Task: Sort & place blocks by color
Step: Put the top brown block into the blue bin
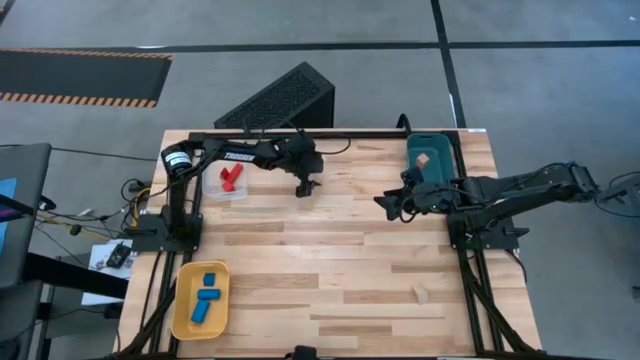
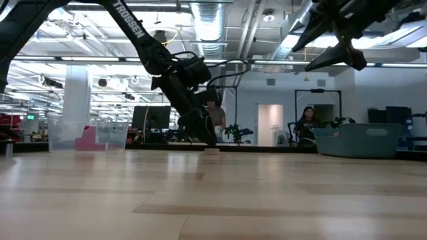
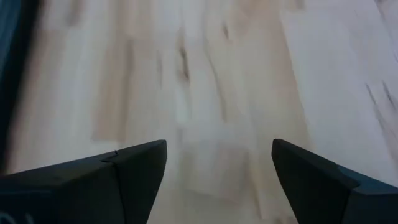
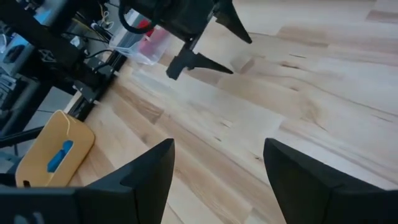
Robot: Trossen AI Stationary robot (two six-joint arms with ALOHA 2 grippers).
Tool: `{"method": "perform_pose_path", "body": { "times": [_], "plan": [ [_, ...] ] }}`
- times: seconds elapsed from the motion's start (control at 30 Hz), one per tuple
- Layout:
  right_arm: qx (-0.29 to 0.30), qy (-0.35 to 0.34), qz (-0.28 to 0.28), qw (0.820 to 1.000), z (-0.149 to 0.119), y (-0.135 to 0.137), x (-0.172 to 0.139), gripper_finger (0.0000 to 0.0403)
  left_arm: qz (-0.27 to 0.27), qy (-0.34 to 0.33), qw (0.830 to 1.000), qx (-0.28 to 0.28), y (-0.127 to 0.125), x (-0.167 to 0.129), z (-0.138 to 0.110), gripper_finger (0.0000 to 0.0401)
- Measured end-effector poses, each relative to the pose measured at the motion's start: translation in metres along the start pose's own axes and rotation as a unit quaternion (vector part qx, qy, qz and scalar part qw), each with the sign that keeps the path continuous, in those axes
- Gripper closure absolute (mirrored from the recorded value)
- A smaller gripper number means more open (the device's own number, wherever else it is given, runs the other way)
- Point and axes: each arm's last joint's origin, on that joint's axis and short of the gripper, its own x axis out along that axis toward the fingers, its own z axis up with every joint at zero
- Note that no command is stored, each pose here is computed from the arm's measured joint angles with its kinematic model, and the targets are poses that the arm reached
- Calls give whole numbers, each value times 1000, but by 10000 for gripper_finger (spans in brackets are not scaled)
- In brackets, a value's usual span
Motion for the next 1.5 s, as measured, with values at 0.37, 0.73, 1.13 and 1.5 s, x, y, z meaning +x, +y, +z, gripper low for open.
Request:
{"method": "perform_pose_path", "body": {
  "times": [0.37, 0.73, 1.13, 1.5],
  "plan": [
    [8, 10, 10, 1000, -1, 2, -1, 133, 14, 20, 1000, -11, 5, 5, -9, 130],
    [31, 8, 16, 999, -1, 3, -1, 133, 16, 34, 993, 109, 7, 5, -12, 232],
    [40, 15, 29, 999, -5, 7, -3, 133, -6, 52, 995, 86, 5, 4, -17, 267],
    [42, 11, 31, 999, -4, 7, -3, 133, -29, 110, 988, 109, -37, 3, -1, 309]
  ]
}}
